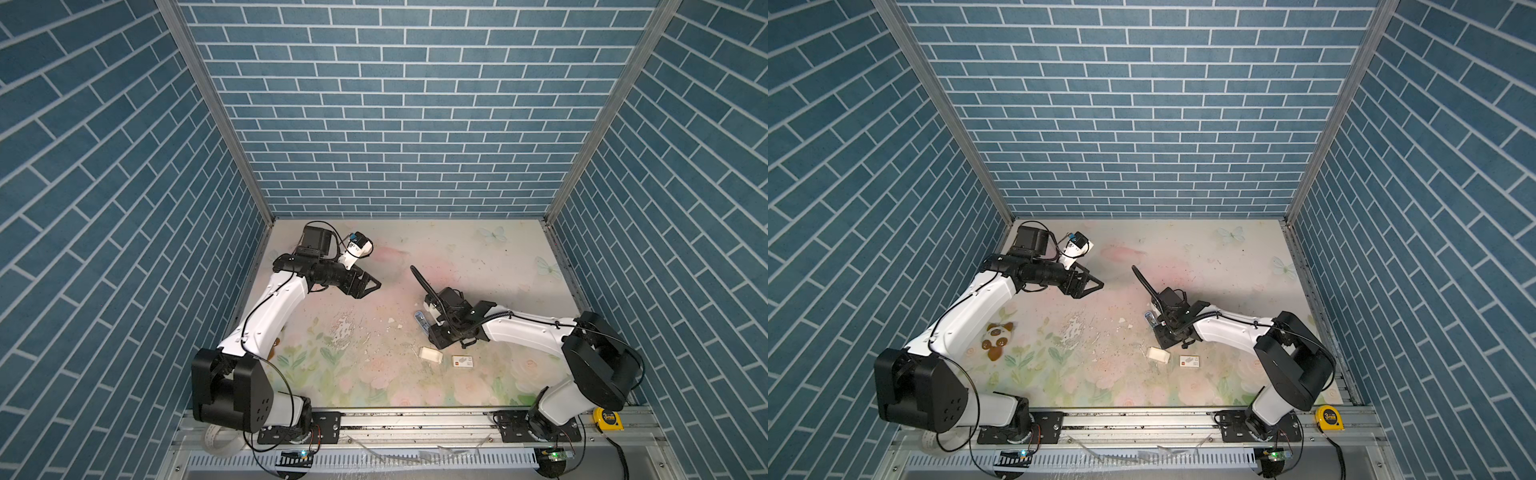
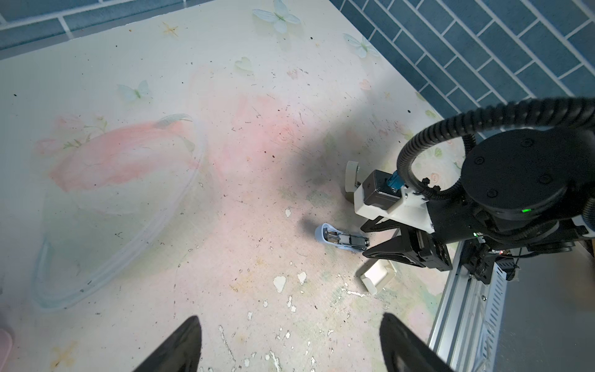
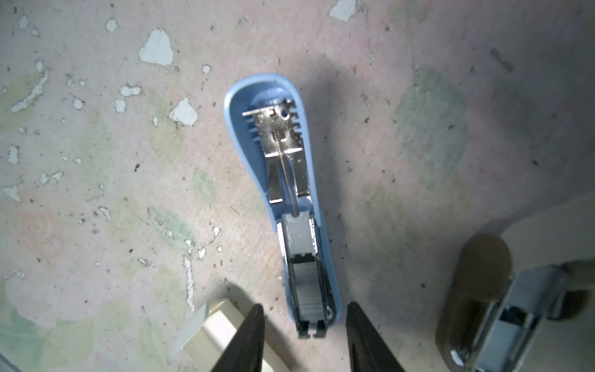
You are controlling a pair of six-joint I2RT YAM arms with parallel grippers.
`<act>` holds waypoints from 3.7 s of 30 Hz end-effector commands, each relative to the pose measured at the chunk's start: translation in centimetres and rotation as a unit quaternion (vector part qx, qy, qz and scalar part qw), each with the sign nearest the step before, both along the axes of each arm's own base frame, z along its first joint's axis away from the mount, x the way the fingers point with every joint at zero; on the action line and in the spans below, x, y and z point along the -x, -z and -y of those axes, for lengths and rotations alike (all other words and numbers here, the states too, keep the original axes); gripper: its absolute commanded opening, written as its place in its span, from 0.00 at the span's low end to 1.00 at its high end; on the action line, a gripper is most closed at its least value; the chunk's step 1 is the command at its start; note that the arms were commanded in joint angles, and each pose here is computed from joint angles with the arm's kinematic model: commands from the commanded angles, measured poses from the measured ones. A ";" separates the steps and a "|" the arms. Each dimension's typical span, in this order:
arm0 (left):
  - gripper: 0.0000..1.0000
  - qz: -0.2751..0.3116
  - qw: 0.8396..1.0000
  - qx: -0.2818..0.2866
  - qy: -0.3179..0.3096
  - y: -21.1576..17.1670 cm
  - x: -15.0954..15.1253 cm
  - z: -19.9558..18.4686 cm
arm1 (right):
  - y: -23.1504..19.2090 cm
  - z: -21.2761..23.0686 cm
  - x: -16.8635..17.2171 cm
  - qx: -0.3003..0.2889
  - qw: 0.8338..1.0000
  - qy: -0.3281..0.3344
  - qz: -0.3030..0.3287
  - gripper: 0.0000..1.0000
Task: Load the staples into the stapler
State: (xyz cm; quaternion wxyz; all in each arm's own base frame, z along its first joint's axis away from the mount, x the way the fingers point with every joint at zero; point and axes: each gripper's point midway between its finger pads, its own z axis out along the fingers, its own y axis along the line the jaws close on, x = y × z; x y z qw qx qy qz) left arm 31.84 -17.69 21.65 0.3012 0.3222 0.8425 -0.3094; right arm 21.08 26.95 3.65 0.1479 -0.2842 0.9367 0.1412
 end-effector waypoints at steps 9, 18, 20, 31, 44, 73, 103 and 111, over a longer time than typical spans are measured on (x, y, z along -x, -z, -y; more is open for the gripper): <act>0.88 0.015 1.000 0.004 0.008 -0.6 0.6 -0.2 | 1.2 -0.4 -0.5 0.015 1.000 -0.026 0.006 0.42; 0.88 0.020 1.000 0.001 0.010 -0.7 0.5 -0.2 | 2.4 -0.3 -0.6 0.036 0.998 -0.042 0.002 0.35; 0.88 0.017 1.000 0.003 0.009 -0.6 0.5 -0.4 | 2.7 -0.4 -0.5 0.037 0.998 -0.046 -0.001 0.33; 0.87 0.012 0.999 0.029 -0.039 -1.7 -0.8 -4.0 | 3.0 -2.5 0.0 0.027 0.995 -0.097 -0.004 0.26; 0.87 0.017 0.998 0.022 -0.060 -1.9 -0.7 -6.5 | 3.2 -7.5 0.8 0.027 0.982 -0.187 -0.012 0.30; 0.87 0.019 0.998 0.025 -0.046 -1.1 -0.9 -6.2 | 0.1 -6.8 0.4 0.017 0.989 -0.143 0.041 0.42; 0.83 -0.026 1.000 -0.004 -0.011 2.6 -2.2 -6.5 | -1.1 -7.1 0.4 -0.043 0.988 -0.128 0.080 0.40; 0.81 -0.010 0.999 -0.004 -0.032 2.3 -3.3 -6.6 | -3.2 -5.4 0.8 -0.074 0.996 -0.020 0.052 0.28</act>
